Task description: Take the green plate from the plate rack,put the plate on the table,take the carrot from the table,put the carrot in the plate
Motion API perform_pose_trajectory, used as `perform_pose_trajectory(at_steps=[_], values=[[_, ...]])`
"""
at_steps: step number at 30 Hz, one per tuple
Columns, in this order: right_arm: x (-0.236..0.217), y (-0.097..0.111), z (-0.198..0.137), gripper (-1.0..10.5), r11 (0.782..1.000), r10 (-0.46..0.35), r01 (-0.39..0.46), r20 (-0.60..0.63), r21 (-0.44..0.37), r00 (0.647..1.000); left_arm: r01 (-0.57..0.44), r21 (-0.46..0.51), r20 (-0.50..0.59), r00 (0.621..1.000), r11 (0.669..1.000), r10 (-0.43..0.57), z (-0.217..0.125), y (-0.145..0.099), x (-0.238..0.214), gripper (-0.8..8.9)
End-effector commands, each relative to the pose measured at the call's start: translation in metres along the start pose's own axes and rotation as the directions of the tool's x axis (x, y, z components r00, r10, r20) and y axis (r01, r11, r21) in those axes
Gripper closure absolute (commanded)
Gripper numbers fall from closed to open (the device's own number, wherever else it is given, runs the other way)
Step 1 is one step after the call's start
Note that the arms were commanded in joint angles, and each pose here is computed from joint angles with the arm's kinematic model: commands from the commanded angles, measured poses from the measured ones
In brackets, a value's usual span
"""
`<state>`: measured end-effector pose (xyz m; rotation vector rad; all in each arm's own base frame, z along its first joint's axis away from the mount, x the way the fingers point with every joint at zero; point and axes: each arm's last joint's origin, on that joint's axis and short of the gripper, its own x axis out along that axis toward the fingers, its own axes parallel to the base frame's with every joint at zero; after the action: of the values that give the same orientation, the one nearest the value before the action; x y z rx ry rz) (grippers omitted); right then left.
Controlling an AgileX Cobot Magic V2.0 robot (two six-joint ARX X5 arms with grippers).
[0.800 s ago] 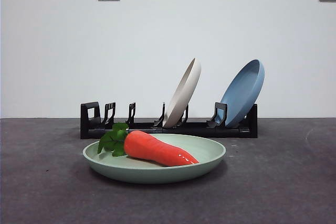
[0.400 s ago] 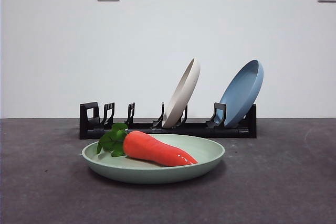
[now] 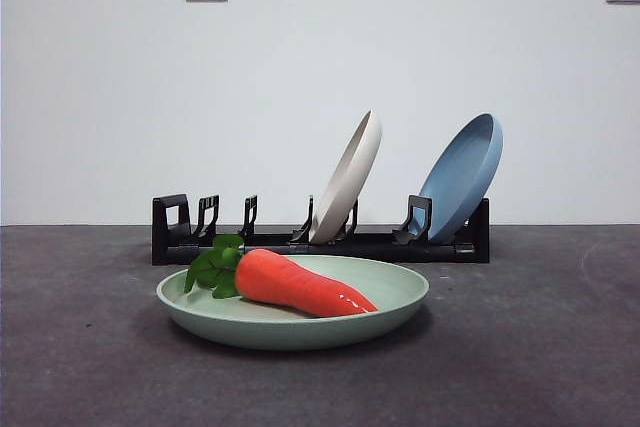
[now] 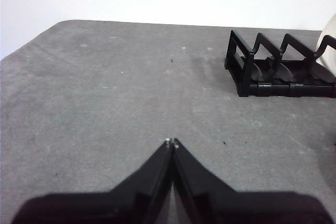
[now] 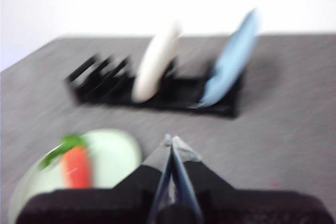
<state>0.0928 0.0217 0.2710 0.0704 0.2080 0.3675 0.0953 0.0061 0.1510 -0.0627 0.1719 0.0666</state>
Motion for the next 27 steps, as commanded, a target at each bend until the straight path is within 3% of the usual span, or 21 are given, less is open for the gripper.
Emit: perform_pose_trajectory(at_steps=[1, 7, 16, 23, 27], values=[[0.003, -0.008, -0.021, 9.5, 0.998, -0.056, 0.057, 0.073, -0.008, 0.996, -0.004, -0.007, -0.008, 1.0, 1.0, 0.003, -0.004, 0.0, 0.001, 8.17], [0.008, -0.017, -0.06, 9.5, 0.993, -0.112, 0.117, 0.152, -0.022, 0.982, -0.004, -0.007, -0.008, 1.0, 1.0, 0.003, -0.004, 0.0, 0.001, 8.17], [0.02, -0.024, -0.111, 9.5, 0.991, -0.133, 0.132, 0.081, 0.024, 0.988, -0.004, -0.007, -0.008, 1.0, 1.0, 0.003, -0.004, 0.0, 0.001, 8.17], [0.021, -0.024, -0.119, 9.5, 0.99, -0.139, 0.138, 0.038, 0.024, 0.99, -0.004, -0.007, -0.008, 1.0, 1.0, 0.003, -0.004, 0.0, 0.001, 8.17], [0.021, -0.024, -0.118, 9.5, 0.988, -0.136, 0.132, 0.045, 0.082, 0.99, -0.004, -0.008, -0.008, 1.0, 1.0, 0.003, -0.004, 0.0, 0.001, 8.17]])
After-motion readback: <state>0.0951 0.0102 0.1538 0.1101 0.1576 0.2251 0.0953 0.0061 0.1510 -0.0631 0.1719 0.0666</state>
